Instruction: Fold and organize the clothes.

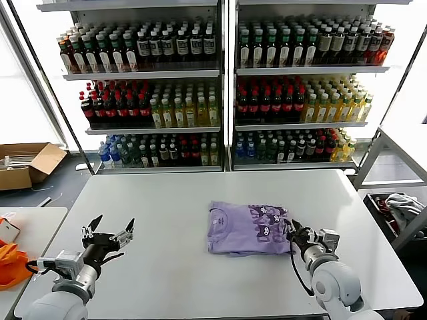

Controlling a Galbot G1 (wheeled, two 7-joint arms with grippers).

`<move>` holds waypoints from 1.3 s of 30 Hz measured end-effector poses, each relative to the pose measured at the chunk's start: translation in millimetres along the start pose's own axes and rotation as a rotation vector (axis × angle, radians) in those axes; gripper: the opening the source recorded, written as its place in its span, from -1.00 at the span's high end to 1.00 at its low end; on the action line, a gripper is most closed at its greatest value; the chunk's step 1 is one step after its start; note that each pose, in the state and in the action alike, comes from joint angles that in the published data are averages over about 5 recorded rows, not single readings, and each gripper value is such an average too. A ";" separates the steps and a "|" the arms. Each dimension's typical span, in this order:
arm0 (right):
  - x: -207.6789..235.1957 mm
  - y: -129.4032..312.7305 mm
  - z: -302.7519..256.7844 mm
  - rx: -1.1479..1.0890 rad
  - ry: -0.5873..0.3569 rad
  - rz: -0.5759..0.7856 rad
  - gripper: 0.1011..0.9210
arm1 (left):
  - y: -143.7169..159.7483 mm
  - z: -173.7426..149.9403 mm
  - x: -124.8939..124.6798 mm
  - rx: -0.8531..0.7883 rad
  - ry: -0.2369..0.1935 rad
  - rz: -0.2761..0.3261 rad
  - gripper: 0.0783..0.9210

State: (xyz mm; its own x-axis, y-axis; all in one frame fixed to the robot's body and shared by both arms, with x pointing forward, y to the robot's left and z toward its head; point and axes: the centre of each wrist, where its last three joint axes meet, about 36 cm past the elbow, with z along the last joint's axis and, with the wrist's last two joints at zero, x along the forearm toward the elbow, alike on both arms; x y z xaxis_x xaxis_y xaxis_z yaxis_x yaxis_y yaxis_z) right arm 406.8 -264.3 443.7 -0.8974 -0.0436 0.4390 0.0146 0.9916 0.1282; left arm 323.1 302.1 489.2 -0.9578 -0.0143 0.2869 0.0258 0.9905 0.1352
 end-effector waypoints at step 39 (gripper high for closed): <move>48.6 -3.4 5.7 0.021 -0.046 0.007 -0.76 | 19.7 -14.4 15.0 0.057 -0.145 -0.141 -0.77</move>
State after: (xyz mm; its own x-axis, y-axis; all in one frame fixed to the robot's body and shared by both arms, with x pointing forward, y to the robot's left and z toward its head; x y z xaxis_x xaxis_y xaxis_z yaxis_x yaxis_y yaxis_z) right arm 360.7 -269.0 459.5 -0.9165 -0.0311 0.3988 0.0124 0.9943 0.1060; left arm 313.4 319.4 509.9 -0.9822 -0.1373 0.1284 -0.1235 0.9863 0.1094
